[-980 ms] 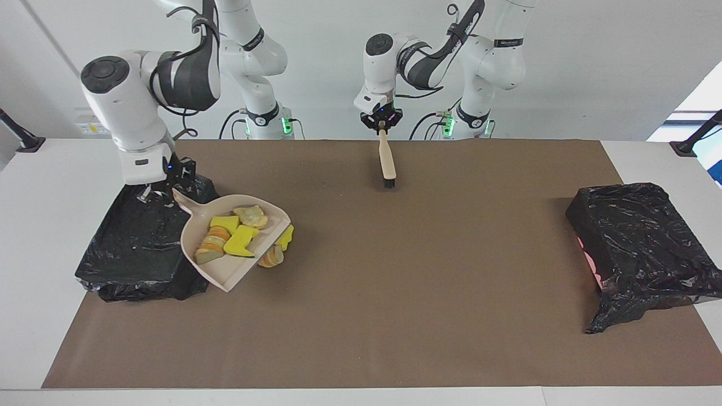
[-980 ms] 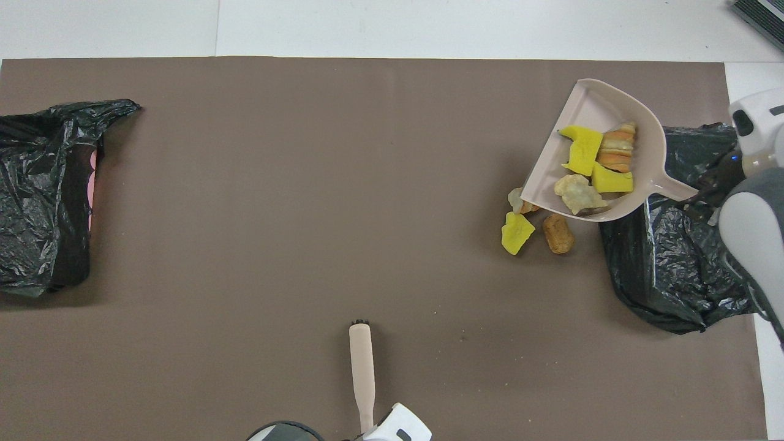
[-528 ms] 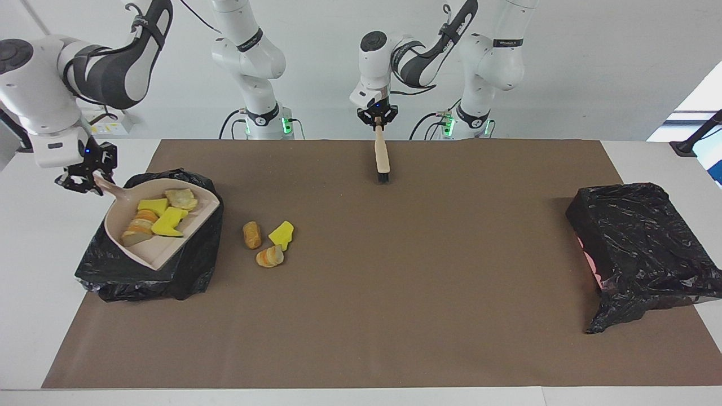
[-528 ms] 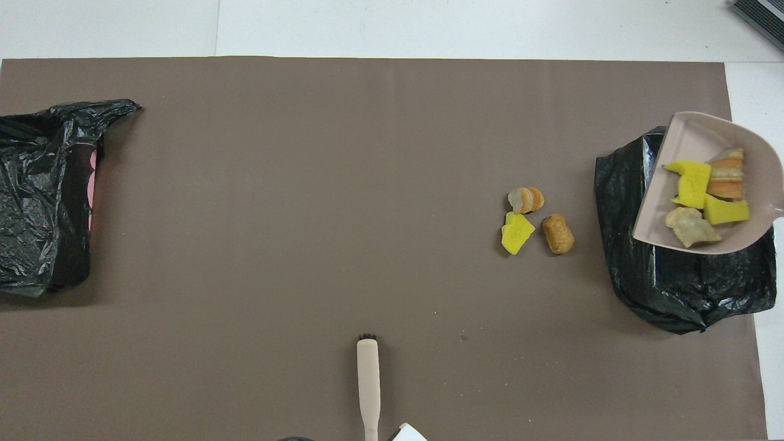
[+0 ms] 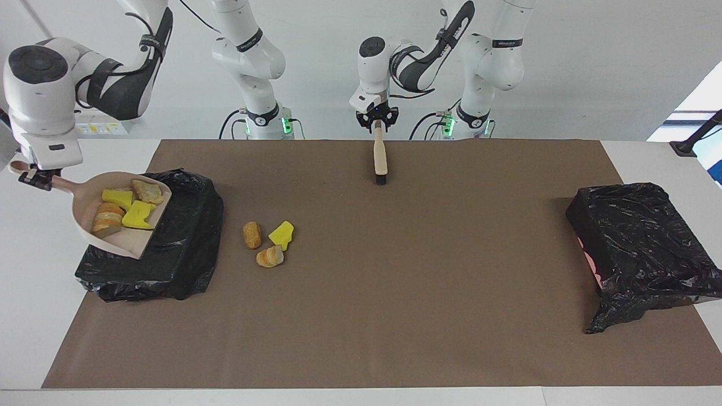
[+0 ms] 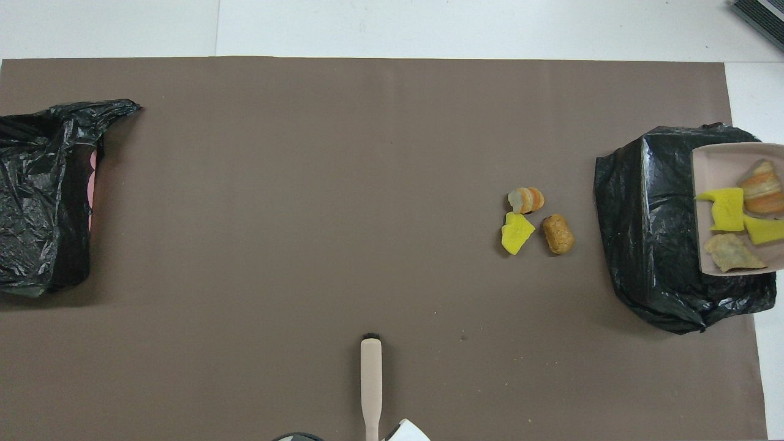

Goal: Sweep and dump trash in bin

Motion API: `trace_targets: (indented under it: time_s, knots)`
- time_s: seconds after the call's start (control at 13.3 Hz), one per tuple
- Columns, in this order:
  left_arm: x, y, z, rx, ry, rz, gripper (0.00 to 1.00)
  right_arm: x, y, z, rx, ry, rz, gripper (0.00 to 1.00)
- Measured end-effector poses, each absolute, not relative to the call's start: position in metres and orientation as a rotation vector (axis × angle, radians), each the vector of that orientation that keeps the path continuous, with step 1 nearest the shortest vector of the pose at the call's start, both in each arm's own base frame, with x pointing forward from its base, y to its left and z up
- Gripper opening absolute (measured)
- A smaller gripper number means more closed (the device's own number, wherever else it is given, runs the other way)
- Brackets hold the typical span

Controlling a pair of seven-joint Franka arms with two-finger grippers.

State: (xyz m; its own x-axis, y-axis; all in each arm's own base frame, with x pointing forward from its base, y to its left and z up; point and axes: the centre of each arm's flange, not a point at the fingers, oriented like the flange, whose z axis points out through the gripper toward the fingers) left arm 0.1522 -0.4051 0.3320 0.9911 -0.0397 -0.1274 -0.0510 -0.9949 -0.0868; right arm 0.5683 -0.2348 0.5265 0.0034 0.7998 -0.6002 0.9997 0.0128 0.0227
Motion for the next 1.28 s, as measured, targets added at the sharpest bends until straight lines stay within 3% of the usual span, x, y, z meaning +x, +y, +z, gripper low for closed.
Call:
trace_targets:
  time_s: [0.15, 0.23, 0.6, 0.83, 1.06, 1.28]
  knots:
    - [0.179, -0.403, 0.345, -3.069, 0.079, 0.19, 0.98, 0.57, -0.228, 0.52, 1.648, 1.951, -0.663, 0.32]
    - [0.199, -0.4, 0.354, -3.076, 0.106, 0.18, 1.0, 0.572, -0.222, 0.518, 1.556, 1.999, -0.677, 0.32]
    - [0.34, -0.343, 0.415, -3.102, 0.217, -0.059, 1.0, 0.585, -0.18, 0.537, 1.278, 2.022, -0.744, 0.32]
    - [0.422, -0.283, 0.491, -3.105, 0.291, -0.144, 1.0, 0.574, -0.182, 0.565, 1.314, 1.957, -0.75, 0.32]
    - [0.473, -0.219, 0.577, -3.088, 0.355, -0.19, 1.0, 0.553, -0.165, 0.596, 1.508, 1.806, -0.802, 0.32]
    - [0.503, -0.154, 0.643, -3.078, 0.34, -0.266, 1.0, 0.541, -0.094, 0.602, 1.713, 1.632, -0.806, 0.32]
